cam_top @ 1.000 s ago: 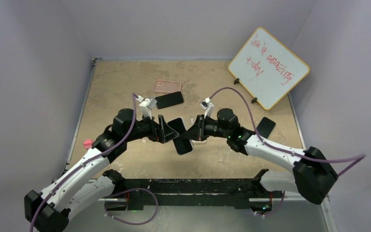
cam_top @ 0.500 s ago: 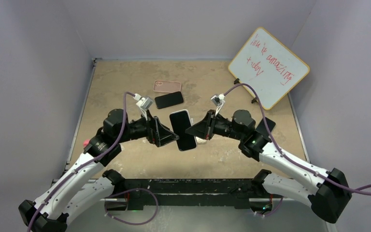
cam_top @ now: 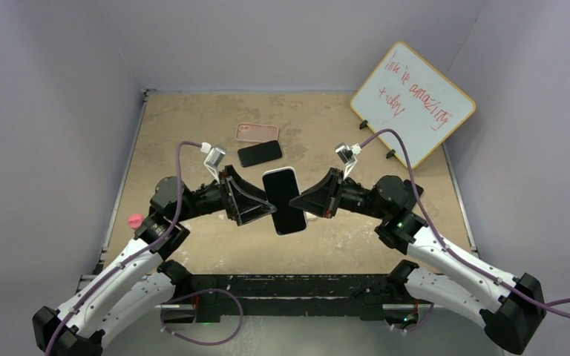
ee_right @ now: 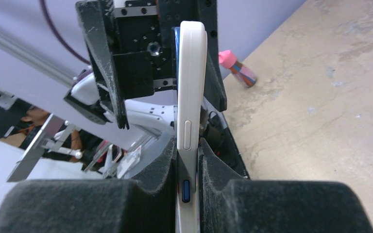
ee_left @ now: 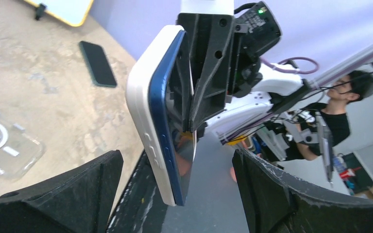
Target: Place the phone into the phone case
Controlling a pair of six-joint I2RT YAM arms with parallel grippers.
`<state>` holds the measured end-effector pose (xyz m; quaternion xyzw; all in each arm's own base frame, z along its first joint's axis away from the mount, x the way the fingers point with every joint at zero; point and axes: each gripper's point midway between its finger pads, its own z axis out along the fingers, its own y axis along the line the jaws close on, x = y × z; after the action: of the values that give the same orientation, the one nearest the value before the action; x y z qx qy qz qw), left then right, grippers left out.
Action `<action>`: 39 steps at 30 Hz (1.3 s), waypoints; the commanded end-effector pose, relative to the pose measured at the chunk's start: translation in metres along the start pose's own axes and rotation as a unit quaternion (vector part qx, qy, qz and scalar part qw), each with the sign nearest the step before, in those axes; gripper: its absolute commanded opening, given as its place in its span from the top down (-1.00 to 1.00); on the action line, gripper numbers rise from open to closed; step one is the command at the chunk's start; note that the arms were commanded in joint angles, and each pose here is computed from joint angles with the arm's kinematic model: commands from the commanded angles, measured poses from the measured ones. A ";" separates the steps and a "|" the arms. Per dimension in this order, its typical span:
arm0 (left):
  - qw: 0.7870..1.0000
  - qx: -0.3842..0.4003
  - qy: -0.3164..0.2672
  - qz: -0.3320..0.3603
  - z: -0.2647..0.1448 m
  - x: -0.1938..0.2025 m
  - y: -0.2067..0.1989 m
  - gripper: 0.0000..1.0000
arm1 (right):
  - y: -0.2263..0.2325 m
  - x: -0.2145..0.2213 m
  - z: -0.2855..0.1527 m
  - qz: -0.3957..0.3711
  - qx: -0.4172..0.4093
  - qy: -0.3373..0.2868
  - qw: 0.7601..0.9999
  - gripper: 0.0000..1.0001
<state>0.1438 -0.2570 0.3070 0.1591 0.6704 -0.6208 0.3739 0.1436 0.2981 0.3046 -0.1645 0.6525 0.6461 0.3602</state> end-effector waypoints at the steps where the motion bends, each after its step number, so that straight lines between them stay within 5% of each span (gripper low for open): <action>1: 0.993 0.104 -0.048 0.020 -0.007 -0.023 -0.050 -0.76 | 0.058 -0.021 -0.008 -0.035 -0.108 -0.023 0.993 1.00; 10: 0.989 0.124 -0.080 0.014 -0.007 -0.036 -0.059 -0.72 | 0.072 -0.016 -0.007 0.003 -0.157 0.000 0.988 1.00; 17: 0.983 0.140 -0.114 0.012 -0.015 -0.044 -0.070 -0.45 | 0.070 -0.009 -0.005 0.015 -0.168 0.020 0.986 1.00; 25: 0.982 0.127 -0.137 0.003 -0.019 -0.047 -0.065 0.20 | 0.058 -0.001 -0.004 0.029 -0.152 0.027 0.988 1.00; 29: 0.984 0.115 -0.132 0.001 -0.017 -0.046 -0.060 1.00 | 0.056 0.000 -0.005 0.030 -0.150 0.026 0.988 1.00; 37: 0.994 0.031 -0.101 -0.008 -0.008 -0.039 -0.030 1.00 | 0.046 0.002 0.000 0.036 -0.130 0.028 0.991 1.00; 39: 0.995 0.028 -0.098 -0.008 -0.009 -0.039 -0.030 0.74 | 0.042 0.001 0.000 0.040 -0.121 0.017 0.992 1.00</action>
<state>0.1435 -0.2468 0.3479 0.0880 0.6110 -0.6765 0.4015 0.1143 0.3056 0.3164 -0.1942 0.6057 0.7210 0.2750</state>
